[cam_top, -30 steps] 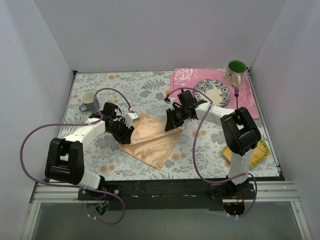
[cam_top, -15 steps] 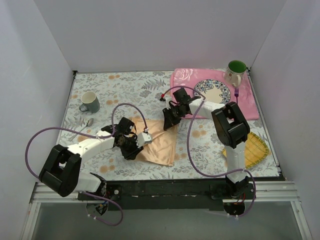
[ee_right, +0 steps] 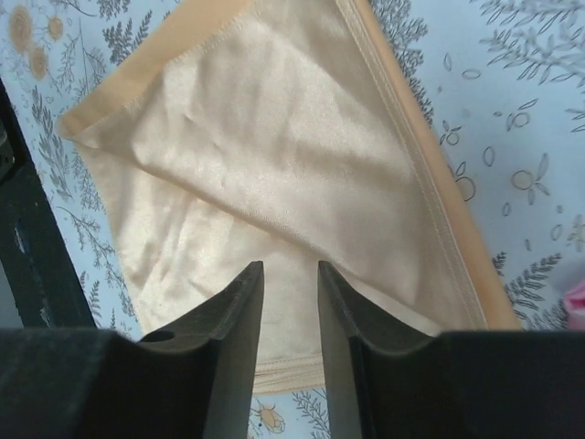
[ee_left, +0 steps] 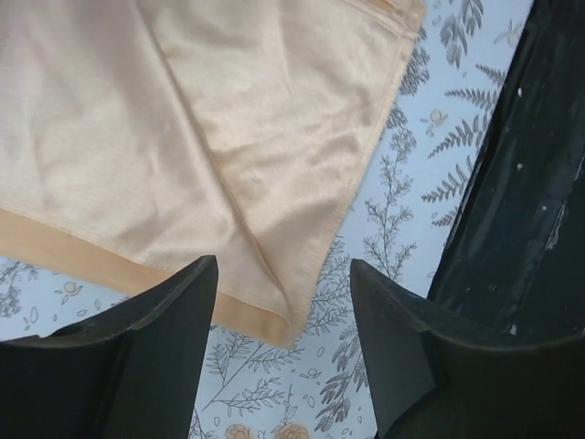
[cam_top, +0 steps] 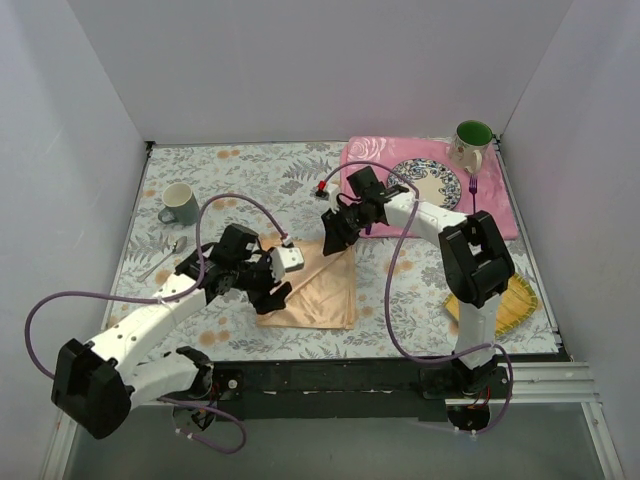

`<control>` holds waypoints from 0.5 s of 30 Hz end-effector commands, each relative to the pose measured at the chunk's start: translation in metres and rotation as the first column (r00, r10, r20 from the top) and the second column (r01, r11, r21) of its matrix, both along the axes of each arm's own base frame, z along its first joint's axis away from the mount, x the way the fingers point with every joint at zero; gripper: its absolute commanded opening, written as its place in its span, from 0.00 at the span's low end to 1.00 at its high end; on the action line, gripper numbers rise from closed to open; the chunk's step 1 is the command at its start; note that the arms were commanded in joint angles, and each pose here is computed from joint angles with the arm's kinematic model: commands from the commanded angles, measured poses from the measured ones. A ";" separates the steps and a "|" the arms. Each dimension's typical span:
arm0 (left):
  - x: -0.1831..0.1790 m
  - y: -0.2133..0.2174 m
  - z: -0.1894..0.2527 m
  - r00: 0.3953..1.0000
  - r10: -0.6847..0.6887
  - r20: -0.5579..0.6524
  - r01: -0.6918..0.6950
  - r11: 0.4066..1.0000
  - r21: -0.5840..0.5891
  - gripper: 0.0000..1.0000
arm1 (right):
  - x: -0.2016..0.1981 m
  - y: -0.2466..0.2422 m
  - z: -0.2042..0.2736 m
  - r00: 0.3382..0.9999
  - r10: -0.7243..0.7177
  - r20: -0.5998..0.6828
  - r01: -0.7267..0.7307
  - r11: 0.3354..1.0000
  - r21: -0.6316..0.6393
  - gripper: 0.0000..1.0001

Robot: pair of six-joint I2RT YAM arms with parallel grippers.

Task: Fold the napkin into a case and place the utensils inside
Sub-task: Smooth out the upper triangle-folded napkin at the center of the board, then pick up the upper triangle-folded napkin from the center of the board.

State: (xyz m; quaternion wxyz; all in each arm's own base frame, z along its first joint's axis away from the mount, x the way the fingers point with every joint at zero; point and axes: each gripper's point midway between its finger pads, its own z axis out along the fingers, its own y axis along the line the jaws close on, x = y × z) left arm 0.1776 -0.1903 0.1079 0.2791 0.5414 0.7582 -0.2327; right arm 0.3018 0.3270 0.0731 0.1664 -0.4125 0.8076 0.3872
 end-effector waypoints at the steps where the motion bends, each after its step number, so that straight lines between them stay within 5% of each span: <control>1: 0.038 0.002 0.025 0.990 0.139 -0.033 -0.142 0.984 -0.111 0.61 | 0.017 -0.002 0.041 0.988 -0.002 0.157 -0.003 0.999 0.034 0.42; 5: 0.103 0.027 0.040 0.930 0.282 -0.235 -0.330 0.922 -0.201 0.71 | 0.039 -0.011 0.035 0.986 -0.025 0.166 0.028 1.000 -0.014 0.59; 7: 0.132 0.031 0.050 0.919 0.317 -0.237 -0.367 0.906 -0.211 0.72 | 0.059 -0.014 0.032 0.978 -0.018 0.208 0.026 0.999 -0.036 0.71; 15: 0.182 0.047 0.002 0.882 0.401 -0.248 -0.432 0.898 -0.084 0.78 | 0.090 -0.033 0.006 0.974 0.015 0.225 0.018 0.989 -0.144 0.73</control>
